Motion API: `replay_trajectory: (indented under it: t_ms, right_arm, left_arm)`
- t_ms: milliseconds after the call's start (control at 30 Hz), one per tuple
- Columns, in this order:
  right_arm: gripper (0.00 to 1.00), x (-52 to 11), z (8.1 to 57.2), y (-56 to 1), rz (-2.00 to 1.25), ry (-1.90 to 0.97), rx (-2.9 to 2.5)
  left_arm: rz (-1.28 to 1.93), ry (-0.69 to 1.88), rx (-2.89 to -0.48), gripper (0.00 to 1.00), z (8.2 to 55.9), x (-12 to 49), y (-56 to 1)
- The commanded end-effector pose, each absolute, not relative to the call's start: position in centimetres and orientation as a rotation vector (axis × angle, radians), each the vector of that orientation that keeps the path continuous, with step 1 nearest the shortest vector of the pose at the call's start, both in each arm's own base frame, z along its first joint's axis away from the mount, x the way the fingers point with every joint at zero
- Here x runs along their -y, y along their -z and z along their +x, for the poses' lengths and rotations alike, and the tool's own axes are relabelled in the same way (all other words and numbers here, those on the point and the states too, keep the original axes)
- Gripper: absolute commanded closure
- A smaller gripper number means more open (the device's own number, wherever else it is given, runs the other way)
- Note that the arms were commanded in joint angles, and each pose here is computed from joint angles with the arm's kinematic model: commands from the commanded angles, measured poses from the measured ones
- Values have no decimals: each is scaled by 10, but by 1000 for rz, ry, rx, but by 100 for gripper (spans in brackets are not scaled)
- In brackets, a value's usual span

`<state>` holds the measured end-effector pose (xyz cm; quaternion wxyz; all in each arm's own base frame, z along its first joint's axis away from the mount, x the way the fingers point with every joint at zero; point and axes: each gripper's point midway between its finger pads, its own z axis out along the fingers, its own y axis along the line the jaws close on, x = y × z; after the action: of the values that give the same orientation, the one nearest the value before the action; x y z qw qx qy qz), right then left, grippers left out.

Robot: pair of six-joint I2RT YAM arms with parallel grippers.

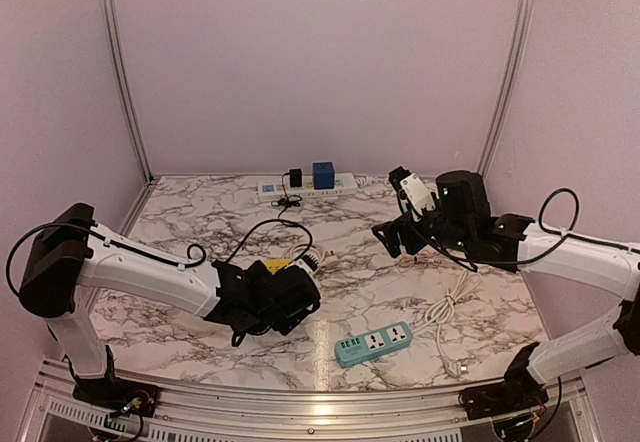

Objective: Insert the plug
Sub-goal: Move the socket to the center of the board.

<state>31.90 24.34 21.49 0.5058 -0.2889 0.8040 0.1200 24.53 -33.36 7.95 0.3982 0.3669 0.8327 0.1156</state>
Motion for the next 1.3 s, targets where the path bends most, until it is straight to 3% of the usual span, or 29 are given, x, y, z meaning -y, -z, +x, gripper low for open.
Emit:
replay_trajectory:
  t_ms: [0,700,1267]
  right_arm:
    - [1,-246,322,-213,-685,-301,-1947]
    - [2,-242,323,-212,-659,-286,-1951]
    - [1,-234,320,-197,-662,-252,-1994]
  left_arm:
    - [924,-430,-2070,1,249,311,-80]
    - [996,-478,-2069,1,265,321,-33]
    - [921,-477,-2072,1,368,335,-40]
